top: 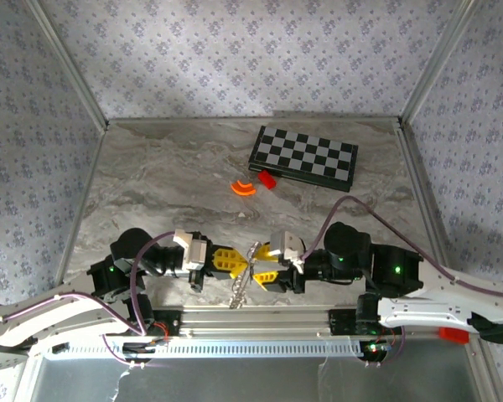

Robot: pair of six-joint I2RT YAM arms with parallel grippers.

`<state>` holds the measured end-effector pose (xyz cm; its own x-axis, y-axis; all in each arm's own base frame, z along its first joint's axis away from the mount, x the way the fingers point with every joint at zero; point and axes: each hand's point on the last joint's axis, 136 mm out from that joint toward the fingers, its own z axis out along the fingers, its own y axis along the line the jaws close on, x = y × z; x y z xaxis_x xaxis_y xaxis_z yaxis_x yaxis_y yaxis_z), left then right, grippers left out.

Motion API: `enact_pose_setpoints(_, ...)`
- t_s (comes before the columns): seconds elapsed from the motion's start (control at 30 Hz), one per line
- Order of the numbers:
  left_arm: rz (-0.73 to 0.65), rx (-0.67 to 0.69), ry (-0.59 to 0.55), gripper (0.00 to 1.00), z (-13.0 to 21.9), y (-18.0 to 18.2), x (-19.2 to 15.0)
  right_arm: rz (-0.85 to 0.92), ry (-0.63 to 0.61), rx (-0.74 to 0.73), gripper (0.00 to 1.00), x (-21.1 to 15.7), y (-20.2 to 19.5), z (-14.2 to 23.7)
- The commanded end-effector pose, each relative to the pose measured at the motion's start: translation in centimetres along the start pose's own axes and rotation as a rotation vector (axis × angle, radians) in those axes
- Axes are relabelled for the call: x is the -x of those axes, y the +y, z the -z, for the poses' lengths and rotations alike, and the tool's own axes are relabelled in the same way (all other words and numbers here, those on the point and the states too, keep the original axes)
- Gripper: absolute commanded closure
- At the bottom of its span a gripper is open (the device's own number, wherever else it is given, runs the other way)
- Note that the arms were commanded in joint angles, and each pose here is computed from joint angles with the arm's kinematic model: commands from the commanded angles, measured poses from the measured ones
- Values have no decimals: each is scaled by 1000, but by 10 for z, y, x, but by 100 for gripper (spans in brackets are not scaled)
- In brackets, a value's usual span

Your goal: Put the keys on the keyring

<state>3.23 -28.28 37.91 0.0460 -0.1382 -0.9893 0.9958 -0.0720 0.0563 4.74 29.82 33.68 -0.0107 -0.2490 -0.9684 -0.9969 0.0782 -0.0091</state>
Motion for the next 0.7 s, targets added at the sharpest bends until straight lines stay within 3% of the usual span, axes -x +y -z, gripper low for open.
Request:
enact_pose_setpoints(0.0, -35, -25, -84, 100, 4, -6, 30, 13, -7, 51, 59, -2, 9, -7)
enact_pose_setpoints(0.37, -36, -16, -95, 100, 5, -5, 31, -10, -39, 71, 63, -4, 12, -14)
enact_pose_setpoints(0.67, -39, -1, -94, 100, 8, -4, 30, 1, -57, 17, 91, -2, 5, -7)
